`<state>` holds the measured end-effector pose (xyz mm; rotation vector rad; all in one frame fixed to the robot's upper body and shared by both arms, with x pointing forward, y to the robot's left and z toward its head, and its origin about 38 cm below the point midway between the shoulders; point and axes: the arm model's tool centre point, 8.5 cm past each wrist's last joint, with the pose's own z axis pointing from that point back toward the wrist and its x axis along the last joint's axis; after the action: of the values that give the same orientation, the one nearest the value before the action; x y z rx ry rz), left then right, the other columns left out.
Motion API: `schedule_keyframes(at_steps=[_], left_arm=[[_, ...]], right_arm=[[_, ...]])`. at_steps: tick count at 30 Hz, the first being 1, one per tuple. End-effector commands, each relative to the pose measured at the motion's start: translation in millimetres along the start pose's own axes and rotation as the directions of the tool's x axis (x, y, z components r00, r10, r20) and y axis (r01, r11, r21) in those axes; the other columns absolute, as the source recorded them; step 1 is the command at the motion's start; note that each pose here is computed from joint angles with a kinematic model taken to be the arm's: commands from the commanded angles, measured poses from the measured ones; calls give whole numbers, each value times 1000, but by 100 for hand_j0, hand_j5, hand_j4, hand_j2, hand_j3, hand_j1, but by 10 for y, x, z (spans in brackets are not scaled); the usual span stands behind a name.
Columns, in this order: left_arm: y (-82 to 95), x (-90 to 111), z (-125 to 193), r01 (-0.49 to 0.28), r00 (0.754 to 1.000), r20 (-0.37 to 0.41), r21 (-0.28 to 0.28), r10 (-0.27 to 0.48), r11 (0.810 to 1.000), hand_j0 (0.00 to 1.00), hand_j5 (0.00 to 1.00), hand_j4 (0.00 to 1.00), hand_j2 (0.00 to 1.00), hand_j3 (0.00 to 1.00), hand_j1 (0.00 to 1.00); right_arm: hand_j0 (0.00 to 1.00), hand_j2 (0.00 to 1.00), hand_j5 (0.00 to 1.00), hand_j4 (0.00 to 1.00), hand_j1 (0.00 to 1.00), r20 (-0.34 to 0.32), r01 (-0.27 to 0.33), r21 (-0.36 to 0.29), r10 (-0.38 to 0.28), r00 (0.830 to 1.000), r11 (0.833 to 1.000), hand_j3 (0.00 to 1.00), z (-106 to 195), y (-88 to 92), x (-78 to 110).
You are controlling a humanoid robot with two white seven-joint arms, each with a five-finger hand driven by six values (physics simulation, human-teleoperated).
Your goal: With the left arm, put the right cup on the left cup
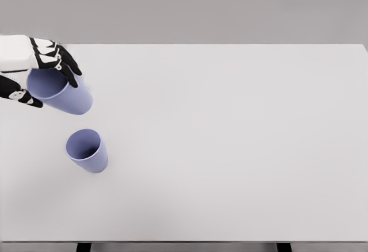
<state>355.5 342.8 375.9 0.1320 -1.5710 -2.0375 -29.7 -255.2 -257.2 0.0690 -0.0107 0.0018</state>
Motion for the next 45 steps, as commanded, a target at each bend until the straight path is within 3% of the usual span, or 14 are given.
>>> schedule_keyframes(at_steps=[1,6,16,33,36,45], left_arm=[[14,12,77,-11,1000,-14,7,11,1000,49,49,49,49,49,49],[-55,-11,212,-40,998,-50,-3,40,999,49,49,49,49,49,49],[-245,-53,126,-90,995,-35,-28,89,996,49,49,49,49,49,49],[-254,-49,51,-96,995,-11,-23,95,995,50,50,50,50,50,50],[-370,-68,-1,-124,992,-2,-39,124,992,50,50,50,50,50,50],[-420,-78,21,-138,990,-10,-46,138,989,50,50,50,50,50,50]], right_arm=[[100,100,100,100,100,-1,0,0,0,1000,1000,100,0,0,-2],[100,100,100,100,100,2,0,0,0,1000,1000,100,0,0,10],[100,100,100,100,100,0,-2,0,2,1000,1000,100,0,0,0],[100,100,100,100,100,0,0,0,0,1000,1000,100,0,0,0],[100,100,100,100,100,0,0,0,0,1000,1000,100,0,0,8],[100,100,100,100,100,2,0,0,0,1000,1000,100,0,0,10]])
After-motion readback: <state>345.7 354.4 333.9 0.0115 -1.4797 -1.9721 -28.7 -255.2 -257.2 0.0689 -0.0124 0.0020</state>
